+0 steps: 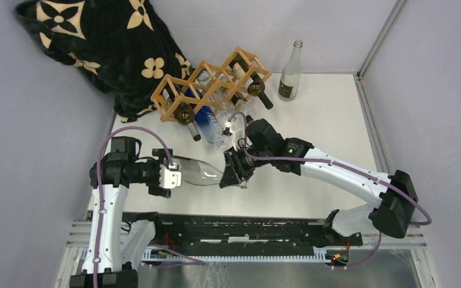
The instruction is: Take the wine bottle off the wine rack
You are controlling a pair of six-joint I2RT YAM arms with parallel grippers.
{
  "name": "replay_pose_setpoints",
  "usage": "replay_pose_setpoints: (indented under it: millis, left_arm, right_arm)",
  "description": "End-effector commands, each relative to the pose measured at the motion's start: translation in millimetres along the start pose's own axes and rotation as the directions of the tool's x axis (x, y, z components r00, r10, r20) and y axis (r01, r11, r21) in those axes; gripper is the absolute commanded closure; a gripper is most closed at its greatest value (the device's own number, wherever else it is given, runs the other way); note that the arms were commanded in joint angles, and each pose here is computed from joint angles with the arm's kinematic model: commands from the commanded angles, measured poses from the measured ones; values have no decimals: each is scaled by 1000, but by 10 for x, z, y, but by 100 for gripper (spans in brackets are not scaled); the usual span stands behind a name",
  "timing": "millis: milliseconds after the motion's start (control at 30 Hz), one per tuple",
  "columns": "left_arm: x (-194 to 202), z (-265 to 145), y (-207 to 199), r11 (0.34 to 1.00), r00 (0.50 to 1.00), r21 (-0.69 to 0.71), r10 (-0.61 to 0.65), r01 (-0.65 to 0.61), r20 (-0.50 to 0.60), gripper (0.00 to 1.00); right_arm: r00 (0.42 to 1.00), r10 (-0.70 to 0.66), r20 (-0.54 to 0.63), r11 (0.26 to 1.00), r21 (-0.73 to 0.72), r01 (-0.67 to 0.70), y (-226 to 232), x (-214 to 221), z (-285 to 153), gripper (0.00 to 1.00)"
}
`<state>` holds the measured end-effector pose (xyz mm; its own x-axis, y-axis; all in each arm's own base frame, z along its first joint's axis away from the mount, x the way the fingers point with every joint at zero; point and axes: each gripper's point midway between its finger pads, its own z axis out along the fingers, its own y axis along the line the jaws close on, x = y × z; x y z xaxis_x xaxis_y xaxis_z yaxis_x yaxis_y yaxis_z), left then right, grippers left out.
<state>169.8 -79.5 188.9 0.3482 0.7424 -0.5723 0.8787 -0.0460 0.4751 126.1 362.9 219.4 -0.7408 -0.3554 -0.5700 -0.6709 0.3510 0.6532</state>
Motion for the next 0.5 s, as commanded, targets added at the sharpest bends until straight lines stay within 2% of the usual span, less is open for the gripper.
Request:
replay_pose_setpoints:
  millis: [0,200,400,467]
  left_arm:
    - [59,95,-33,999,1000,32,-4,3,14,0]
    - [239,181,-102,997,999,65,-27,29,-31,0]
    - [220,202,-58,999,1000,47,-22,23,-12,0]
    - [178,186,1,999,1000,31,-14,13,2,7]
  right_arm:
    - [908,-279,314,920,-185,347,920,-832,-323,100]
    - [902,-304,308,902,-213,376,1056,-793,-300,100]
    - [898,-318,305,893,-223,392,1119,-826,-267,100]
    - [902,-313,297,897,-218,384,1090,-826,-233,100]
